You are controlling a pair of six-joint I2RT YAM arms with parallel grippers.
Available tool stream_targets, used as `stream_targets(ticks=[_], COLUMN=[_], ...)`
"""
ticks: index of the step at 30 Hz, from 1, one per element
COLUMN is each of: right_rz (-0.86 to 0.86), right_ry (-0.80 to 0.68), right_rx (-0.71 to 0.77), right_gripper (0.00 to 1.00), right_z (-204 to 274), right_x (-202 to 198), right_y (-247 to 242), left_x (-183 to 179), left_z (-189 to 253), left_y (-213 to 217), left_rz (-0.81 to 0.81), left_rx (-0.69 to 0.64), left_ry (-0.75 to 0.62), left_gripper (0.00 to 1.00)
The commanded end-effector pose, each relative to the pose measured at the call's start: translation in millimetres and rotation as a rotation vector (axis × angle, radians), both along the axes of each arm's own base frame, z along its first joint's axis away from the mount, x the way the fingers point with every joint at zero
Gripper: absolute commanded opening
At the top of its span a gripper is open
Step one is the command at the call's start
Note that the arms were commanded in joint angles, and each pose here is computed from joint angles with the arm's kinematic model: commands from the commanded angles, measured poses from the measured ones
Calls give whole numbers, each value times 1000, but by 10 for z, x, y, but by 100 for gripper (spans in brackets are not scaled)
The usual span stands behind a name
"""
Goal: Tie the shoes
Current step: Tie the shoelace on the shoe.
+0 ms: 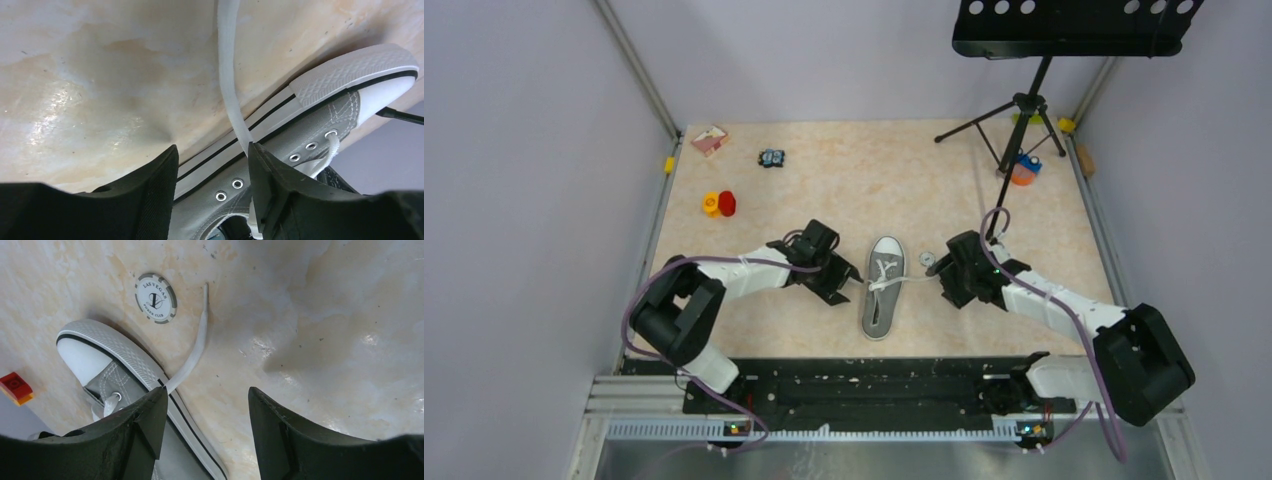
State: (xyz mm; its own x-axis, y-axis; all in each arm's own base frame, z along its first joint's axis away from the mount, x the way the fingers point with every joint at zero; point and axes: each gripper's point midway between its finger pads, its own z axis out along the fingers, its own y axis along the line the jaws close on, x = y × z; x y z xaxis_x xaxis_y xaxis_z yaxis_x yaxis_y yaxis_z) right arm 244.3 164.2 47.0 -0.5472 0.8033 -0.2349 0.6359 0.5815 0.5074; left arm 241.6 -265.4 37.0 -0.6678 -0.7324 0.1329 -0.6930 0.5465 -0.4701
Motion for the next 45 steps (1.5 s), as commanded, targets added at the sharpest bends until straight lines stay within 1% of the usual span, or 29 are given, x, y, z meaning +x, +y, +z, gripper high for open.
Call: stream_targets(ticks=[1, 3, 4, 6, 8, 10, 12, 15, 17, 22, 27, 29, 31, 32, 33, 35, 37, 41, 45], right_rz=[2, 3, 4, 6, 9, 12, 11, 1, -1, -5, 1, -5, -12, -9, -7, -10, -19, 6, 2], right_ry=[-45, -50, -51, -52, -54, -57, -54, -52, -53, -61, -48, -42, -37, -37, -38, -29, -14, 14, 21], right_rx=[52, 53, 53, 55, 56, 58, 56, 51, 49, 48, 52, 55, 73, 84, 95, 107, 141, 198, 243], right_gripper=[62, 62, 62, 62, 62, 61, 61, 62, 61, 61, 62, 65, 68, 68, 69, 69, 69, 68, 67], right_z=[109, 113, 112, 110, 109, 116, 113, 113, 115, 115, 91, 80, 77, 83, 93, 77, 31, -14, -31], right_x=[53, 56, 53, 54, 58, 64, 58, 49, 40, 39, 42, 35, 27, 28, 29, 16, -13, -24, -36], right_y=[94, 94, 93, 98, 103, 111, 105, 81, 70, 54, 84, 82, 101, 122, 141, 155, 190, 324, 381], left_x=[111, 93, 85, 94, 119, 151, 170, 256, 305, 370, 361, 361, 378, 385, 379, 389, 422, 448, 419], left_z=[198, 227, 241, 281, 322, 341, 317, 238, 228, 270, 201, 188, 184, 184, 176, 202, 269, 423, 493], left_y=[16, 104, 149, 201, 188, 141, 86, 77, 65, 18, -164, -217, -232, -224, -212, -184, -145, -95, -114], left_rz=[50, 77, 94, 123, 131, 134, 135, 172, 180, 183, 161, 160, 156, 159, 160, 168, 167, 129, 81], left_rx=[-31, -10, 0, 3, -12, -36, -52, -52, -75, -90, -154, -163, -151, -144, -140, -138, -136, -131, -129], left_ry=[-73, -89, -96, -116, -132, -134, -118, -97, -82, -83, -30, -21, -27, -26, -26, -40, -70, -124, -134], left_gripper=[56, 56, 60, 70, 77, 81, 82, 77, 74, 79, 79, 79, 75, 67, 55, 24, 0, 0, 0])
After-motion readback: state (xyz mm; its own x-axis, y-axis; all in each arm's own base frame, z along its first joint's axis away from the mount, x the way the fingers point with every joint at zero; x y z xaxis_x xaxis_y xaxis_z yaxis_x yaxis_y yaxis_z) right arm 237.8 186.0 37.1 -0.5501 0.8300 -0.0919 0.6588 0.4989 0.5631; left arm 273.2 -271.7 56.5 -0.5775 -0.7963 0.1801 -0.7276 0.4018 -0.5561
